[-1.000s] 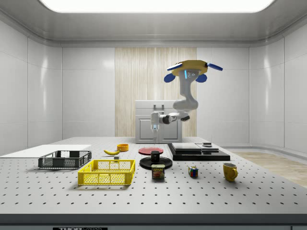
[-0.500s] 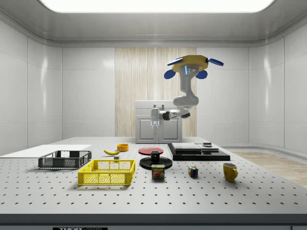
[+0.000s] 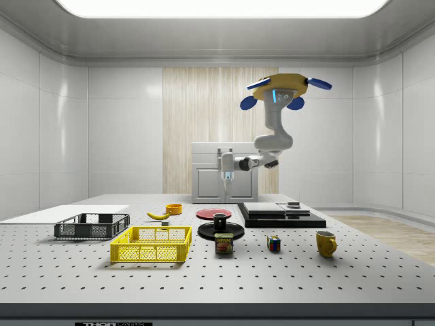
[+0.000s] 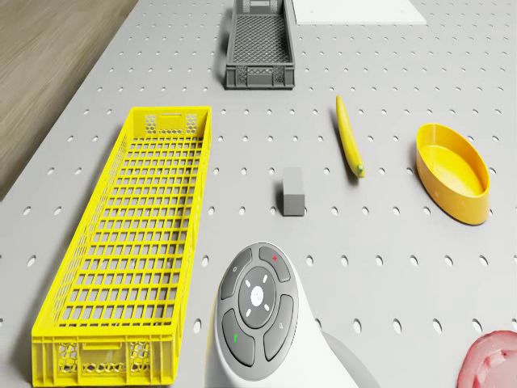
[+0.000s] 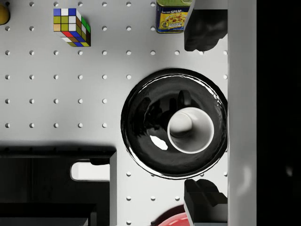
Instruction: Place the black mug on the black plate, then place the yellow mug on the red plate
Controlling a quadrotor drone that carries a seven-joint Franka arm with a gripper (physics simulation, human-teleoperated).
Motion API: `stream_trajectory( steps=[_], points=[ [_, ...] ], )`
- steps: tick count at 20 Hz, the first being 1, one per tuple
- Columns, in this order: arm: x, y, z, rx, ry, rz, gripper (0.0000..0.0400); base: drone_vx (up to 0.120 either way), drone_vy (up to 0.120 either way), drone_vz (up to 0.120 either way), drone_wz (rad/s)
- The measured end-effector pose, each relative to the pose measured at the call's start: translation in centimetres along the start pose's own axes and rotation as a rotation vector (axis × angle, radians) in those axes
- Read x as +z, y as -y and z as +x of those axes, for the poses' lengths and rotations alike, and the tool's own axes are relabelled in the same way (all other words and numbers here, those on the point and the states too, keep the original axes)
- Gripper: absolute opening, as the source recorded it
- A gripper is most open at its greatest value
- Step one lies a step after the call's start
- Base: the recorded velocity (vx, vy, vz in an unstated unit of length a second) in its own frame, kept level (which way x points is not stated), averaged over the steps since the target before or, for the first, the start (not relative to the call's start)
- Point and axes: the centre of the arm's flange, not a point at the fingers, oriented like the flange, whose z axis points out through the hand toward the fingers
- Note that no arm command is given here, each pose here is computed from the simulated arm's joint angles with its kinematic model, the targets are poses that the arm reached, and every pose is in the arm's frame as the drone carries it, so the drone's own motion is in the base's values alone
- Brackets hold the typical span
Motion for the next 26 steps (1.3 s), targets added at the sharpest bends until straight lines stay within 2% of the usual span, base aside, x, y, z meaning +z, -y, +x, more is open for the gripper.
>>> stream_trajectory(
  steps=[26],
  points=[
    [0.0, 0.0, 0.0, 0.0, 0.0, 0.0, 0.04, -0.12, 0.12, 0.0, 0.0]
  ],
)
